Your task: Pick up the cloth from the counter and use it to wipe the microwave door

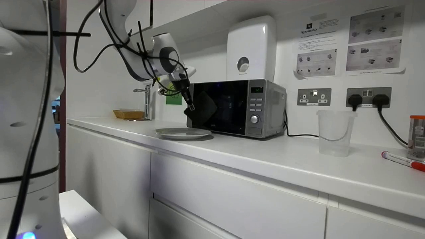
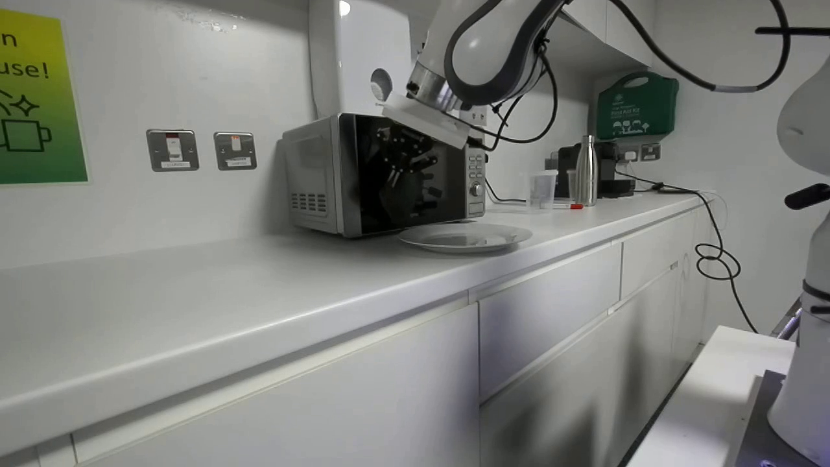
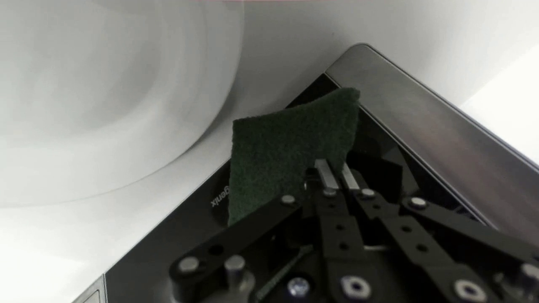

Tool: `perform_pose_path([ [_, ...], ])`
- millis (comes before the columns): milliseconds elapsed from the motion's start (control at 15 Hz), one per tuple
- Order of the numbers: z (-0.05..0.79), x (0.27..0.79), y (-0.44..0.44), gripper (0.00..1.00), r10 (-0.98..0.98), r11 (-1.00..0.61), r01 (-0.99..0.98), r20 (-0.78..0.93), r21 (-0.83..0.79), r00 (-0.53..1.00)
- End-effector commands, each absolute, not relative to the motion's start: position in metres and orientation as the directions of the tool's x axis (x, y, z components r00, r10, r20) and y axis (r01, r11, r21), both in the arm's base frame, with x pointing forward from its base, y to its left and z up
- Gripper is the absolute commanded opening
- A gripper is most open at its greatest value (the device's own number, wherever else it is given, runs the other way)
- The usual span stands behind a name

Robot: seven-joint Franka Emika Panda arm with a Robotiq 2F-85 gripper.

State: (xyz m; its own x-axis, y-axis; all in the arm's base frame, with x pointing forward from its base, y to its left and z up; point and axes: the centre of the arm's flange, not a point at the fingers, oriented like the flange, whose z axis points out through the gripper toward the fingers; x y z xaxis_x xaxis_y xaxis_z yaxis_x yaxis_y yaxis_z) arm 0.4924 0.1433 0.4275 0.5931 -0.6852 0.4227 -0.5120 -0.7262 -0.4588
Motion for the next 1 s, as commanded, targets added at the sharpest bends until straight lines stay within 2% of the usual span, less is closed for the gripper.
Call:
perform_pose_path([
  [0, 0.441, 0.494, 0.125, 0.01, -0.675, -0.736, -0.523, 0.408, -0.430, 0.615],
  [933, 0.465, 0.515, 0.086, 0.01, -0.662, -0.750, -0.485, 0.522, -0.450, 0.538],
])
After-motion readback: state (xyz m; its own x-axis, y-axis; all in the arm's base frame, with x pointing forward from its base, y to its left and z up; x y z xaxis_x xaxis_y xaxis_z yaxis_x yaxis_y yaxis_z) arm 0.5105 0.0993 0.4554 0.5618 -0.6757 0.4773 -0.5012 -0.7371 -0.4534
